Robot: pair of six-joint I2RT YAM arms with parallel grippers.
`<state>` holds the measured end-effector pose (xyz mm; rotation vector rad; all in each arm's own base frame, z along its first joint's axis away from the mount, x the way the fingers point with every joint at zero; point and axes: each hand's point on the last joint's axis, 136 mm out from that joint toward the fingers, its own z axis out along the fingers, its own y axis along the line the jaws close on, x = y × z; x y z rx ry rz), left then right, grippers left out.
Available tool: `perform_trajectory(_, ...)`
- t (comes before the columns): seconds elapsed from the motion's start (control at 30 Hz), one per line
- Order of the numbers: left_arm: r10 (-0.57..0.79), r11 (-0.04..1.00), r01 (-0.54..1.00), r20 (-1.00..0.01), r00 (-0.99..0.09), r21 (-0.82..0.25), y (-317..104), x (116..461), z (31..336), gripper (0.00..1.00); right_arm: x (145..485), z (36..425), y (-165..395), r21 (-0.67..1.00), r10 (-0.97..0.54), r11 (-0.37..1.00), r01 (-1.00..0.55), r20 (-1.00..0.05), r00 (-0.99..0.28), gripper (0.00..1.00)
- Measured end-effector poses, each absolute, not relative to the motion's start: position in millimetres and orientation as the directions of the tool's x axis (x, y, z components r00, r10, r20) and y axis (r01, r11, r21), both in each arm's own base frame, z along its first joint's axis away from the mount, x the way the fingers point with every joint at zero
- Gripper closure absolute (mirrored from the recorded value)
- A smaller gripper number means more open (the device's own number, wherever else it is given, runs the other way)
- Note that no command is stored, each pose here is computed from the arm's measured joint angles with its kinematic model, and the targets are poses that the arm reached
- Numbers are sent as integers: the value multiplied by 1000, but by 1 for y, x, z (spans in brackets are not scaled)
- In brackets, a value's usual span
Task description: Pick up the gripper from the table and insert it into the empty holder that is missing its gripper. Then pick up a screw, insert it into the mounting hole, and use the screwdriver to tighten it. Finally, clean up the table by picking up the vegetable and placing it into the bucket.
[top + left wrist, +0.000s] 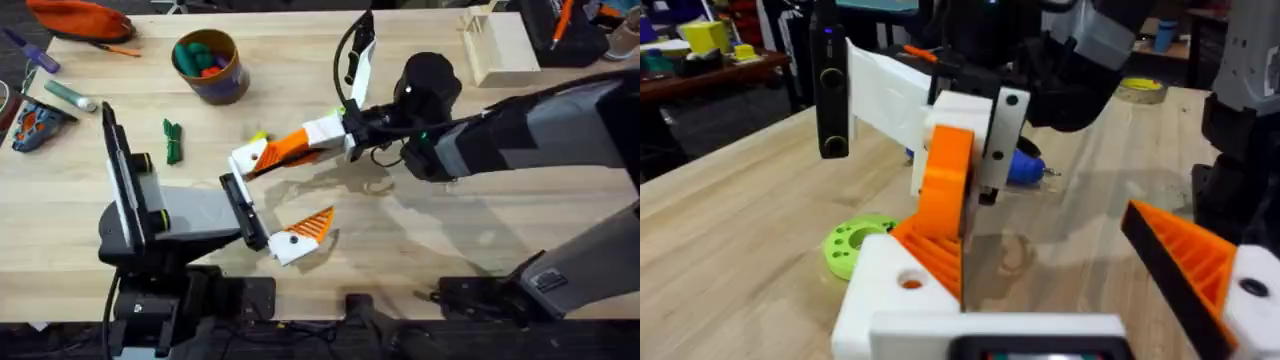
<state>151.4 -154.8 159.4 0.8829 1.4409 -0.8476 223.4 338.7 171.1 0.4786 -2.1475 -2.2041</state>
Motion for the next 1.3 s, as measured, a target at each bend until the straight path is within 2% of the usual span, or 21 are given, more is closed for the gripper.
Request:
perform_trajectory(0.33,39,454,891,-999,-35,-13,-154,152,159,13,225,170,340,987,-255,-30,-155,-158,-954,992)
perform_trajectory(1.3,39,454,891,-999,-35,-13,-154,152,159,14,225,171,341,985,-260,-33,-169,-172,-950,992)
